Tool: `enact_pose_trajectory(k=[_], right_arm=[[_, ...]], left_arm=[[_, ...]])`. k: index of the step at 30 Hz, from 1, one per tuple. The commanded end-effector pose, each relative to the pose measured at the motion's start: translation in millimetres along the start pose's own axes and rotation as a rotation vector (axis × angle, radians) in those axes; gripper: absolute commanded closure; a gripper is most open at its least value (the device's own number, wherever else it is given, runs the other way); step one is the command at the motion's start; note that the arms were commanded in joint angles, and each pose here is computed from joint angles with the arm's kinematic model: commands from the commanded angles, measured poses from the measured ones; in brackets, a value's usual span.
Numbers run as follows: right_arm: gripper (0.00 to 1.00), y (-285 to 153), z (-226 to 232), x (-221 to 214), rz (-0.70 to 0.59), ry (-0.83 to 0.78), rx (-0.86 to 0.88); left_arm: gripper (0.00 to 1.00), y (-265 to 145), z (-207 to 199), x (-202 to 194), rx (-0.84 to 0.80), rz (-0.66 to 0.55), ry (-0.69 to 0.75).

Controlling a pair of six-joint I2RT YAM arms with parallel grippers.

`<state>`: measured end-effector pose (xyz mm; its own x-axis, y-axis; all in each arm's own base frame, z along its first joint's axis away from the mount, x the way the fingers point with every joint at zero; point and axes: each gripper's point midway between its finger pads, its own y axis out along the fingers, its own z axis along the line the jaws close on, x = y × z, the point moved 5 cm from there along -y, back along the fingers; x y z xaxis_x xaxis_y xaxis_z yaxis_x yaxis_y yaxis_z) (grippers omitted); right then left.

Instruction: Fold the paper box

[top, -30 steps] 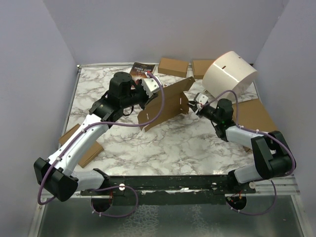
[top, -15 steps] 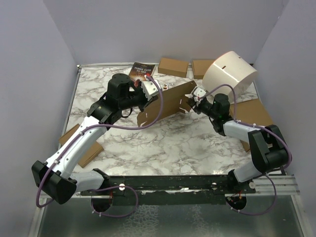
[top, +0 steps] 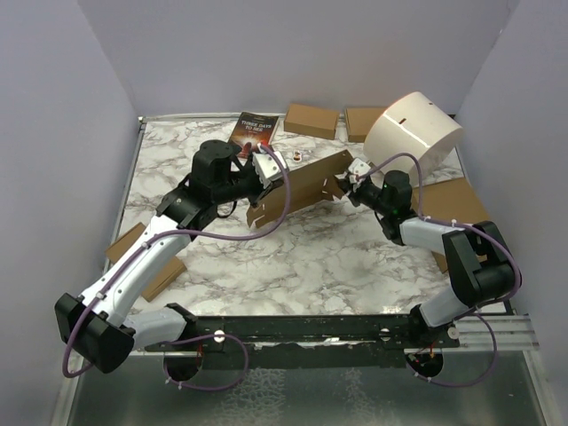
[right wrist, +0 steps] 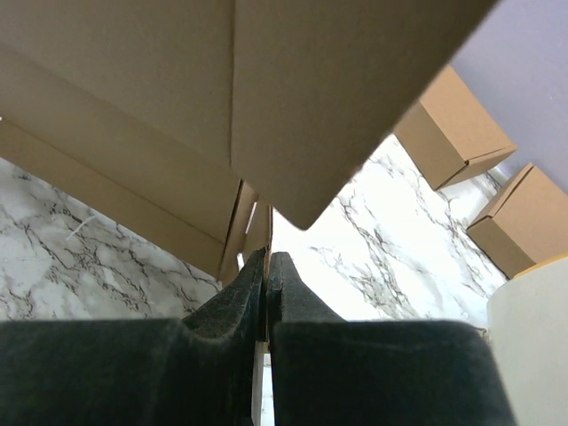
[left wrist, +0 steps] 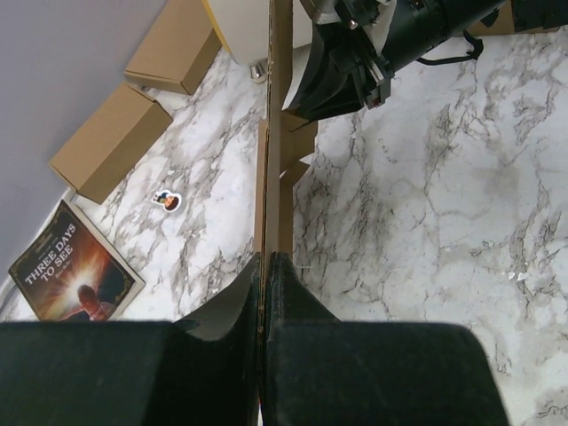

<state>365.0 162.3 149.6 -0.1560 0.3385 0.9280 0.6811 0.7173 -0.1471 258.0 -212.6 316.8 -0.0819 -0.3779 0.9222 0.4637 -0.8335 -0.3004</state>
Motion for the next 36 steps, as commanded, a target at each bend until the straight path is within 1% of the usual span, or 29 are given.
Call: enact_pose_trajectory(k=[1, 7, 10, 16, 24, 28, 36], right_arm=[[0.99, 0.7, -1.7, 16.5, -0.07, 0.015, -0.017], [0.99, 1.7, 3.0, 6.7, -0.047, 0.035, -0.003], [0.99, 1.8, 5.1, 4.5, -0.042, 0.038, 0.008], [0.98, 2.9, 11.3, -1.4, -0.022, 0.036, 0.055], [0.89, 3.8, 14.9, -4.2, -0.009, 0.043, 0.089], [0.83, 2.7, 17.9, -4.3, -0.008, 0.051, 0.117], [0.75, -5.0, 16.6, -4.6, -0.018, 0.073, 0.162]], left_arm=[[1.0, 3.0, -6.1, -14.9, -0.02, 0.006, -0.054], [1.0, 6.5, 5.3, -29.4, -0.043, 0.028, -0.217], [1.0, 10.9, 8.4, -35.7, -0.058, 0.047, -0.258], [1.0, 19.7, 11.4, -41.0, -0.064, 0.058, -0.279], [1.0, 25.0, 15.1, -43.8, -0.054, 0.069, -0.297], [1.0, 25.4, 16.0, -44.9, -0.045, 0.075, -0.3], [1.0, 25.4, 16.9, -46.1, -0.034, 0.08, -0.308]])
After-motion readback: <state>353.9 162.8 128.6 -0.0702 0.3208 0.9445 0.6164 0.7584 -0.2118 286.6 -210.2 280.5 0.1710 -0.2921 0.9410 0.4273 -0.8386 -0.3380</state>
